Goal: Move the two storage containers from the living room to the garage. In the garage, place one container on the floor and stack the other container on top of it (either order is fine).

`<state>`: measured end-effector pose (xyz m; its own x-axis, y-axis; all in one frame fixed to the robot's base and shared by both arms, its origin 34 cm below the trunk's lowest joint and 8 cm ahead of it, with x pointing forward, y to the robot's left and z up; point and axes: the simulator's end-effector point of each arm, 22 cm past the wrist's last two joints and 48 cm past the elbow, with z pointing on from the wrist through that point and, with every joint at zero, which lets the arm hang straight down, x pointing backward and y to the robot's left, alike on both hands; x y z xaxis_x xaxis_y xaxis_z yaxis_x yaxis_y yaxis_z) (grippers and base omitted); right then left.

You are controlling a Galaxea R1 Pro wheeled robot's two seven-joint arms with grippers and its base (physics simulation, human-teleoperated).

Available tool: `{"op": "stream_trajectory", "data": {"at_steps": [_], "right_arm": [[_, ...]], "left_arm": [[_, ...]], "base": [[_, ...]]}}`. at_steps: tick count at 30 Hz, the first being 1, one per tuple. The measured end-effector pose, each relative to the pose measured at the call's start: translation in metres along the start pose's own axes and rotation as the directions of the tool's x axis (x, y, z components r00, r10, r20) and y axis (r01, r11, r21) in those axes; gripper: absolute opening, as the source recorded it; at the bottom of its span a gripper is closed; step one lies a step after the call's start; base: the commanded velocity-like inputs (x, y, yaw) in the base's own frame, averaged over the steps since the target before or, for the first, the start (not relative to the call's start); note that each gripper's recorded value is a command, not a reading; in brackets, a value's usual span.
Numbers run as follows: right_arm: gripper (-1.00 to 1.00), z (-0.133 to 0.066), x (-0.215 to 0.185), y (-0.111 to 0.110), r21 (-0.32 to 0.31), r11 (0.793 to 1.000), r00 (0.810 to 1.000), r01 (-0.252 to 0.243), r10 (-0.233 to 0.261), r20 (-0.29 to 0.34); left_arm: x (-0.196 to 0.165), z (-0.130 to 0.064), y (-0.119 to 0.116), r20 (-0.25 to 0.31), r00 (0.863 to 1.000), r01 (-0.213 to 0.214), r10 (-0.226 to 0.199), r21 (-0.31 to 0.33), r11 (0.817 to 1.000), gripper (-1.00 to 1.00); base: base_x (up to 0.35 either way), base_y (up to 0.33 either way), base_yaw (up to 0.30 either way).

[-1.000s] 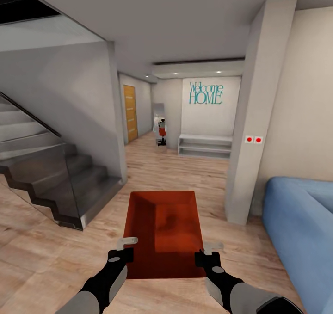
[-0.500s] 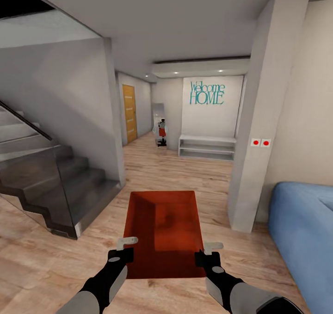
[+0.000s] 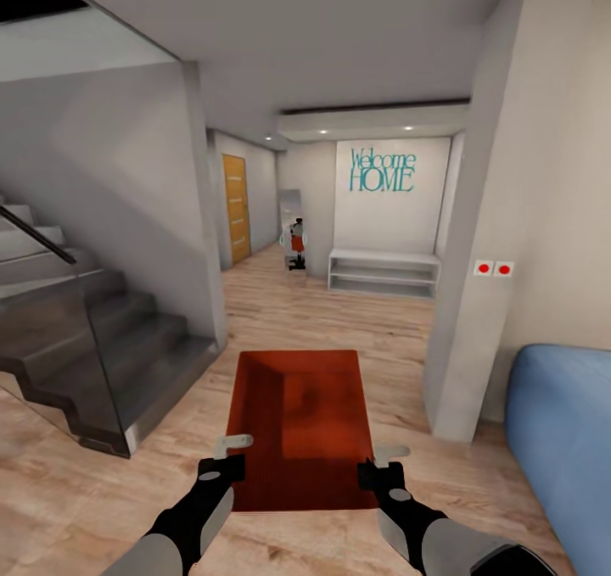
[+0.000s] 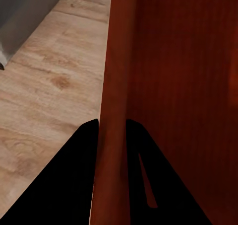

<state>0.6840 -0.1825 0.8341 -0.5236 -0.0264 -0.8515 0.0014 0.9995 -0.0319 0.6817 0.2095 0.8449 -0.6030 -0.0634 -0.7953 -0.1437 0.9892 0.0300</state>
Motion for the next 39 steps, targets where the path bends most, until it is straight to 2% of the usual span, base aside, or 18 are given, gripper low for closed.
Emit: {"op": "stream_trajectory", "data": {"at_steps": [39], "right_arm": [[-1.0, 0.0, 0.0001, 0.0, 0.0, 1.0, 1.0, 0.0, 0.0, 0.0]], "left_arm": [[0.0002, 0.0, 0.0, 0.0, 1.0, 0.0, 0.0, 0.0, 1.0, -1.0]], "base": [[0.322, 0.0, 0.0]]}}
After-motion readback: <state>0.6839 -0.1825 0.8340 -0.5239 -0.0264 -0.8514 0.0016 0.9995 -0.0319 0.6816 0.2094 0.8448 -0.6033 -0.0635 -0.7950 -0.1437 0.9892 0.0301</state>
